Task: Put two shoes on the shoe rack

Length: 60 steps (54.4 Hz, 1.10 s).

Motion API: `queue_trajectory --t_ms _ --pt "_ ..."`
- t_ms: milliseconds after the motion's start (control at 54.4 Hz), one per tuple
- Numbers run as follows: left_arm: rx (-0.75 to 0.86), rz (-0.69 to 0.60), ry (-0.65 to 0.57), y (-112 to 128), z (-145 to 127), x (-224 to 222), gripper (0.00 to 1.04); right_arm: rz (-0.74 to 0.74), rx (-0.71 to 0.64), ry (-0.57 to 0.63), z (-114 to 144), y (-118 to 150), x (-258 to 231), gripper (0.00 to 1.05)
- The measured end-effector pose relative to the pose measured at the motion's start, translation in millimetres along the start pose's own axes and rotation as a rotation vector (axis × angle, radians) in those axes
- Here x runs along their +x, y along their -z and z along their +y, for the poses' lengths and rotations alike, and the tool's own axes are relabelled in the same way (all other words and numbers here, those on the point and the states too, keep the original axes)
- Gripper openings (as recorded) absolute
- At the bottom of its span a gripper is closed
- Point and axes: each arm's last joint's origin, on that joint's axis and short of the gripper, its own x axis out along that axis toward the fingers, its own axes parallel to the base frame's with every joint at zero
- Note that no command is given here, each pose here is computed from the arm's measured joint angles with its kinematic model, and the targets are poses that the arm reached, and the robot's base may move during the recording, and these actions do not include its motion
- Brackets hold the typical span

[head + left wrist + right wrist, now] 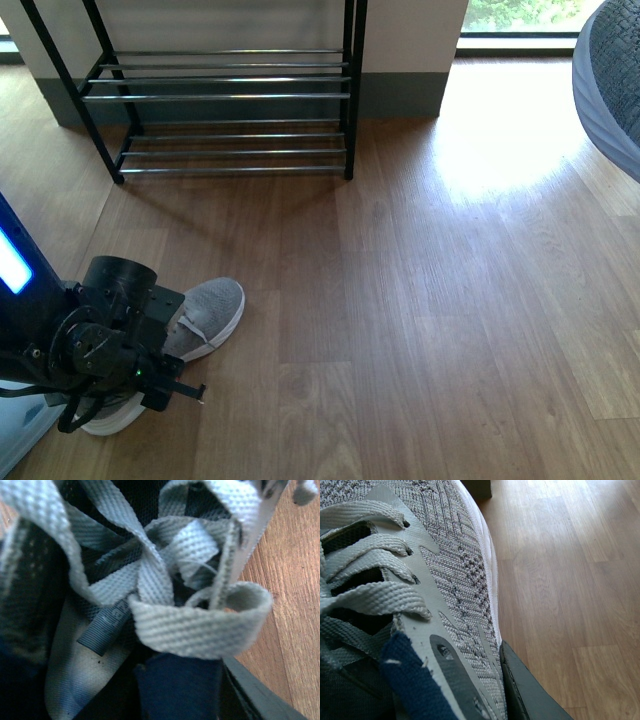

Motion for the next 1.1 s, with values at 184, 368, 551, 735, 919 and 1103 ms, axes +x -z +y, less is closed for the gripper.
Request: queue_trajectory --t_ms 184,368,551,735,919,1103 --pt "-0.02 -0.007 -0.005 -0.5 -0.3 -0.6 0.03 0.0 0.0 0.0 0.0 -0.1 -0.1 0.02" --pt "-0.052 -0.067 0.002 -0.8 -0.6 -1.7 0.02 0.0 0.0 0.0 0.0 0.0 0.0 0.02" --pt "-0.129 -0.241 0.006 -5.4 -0.2 -2.7 0.02 0.0 0.0 0.0 0.0 0.0 0.0 0.02" --pt "-0.157 -0.34 0.005 -2.0 -1.1 -1.8 0.02 0.0 0.0 0.0 0.0 0.0 0.0 0.02" --pt "-0.197 -0.461 -0.024 -1.2 -0.8 -1.0 0.02 0.0 0.0 0.0 0.0 0.0 0.0 0.02" --pt "-0.219 -0.536 -0.041 -1.6 -0.4 -1.3 0.02 0.0 0.0 0.0 0.0 0.0 0.0 0.02"
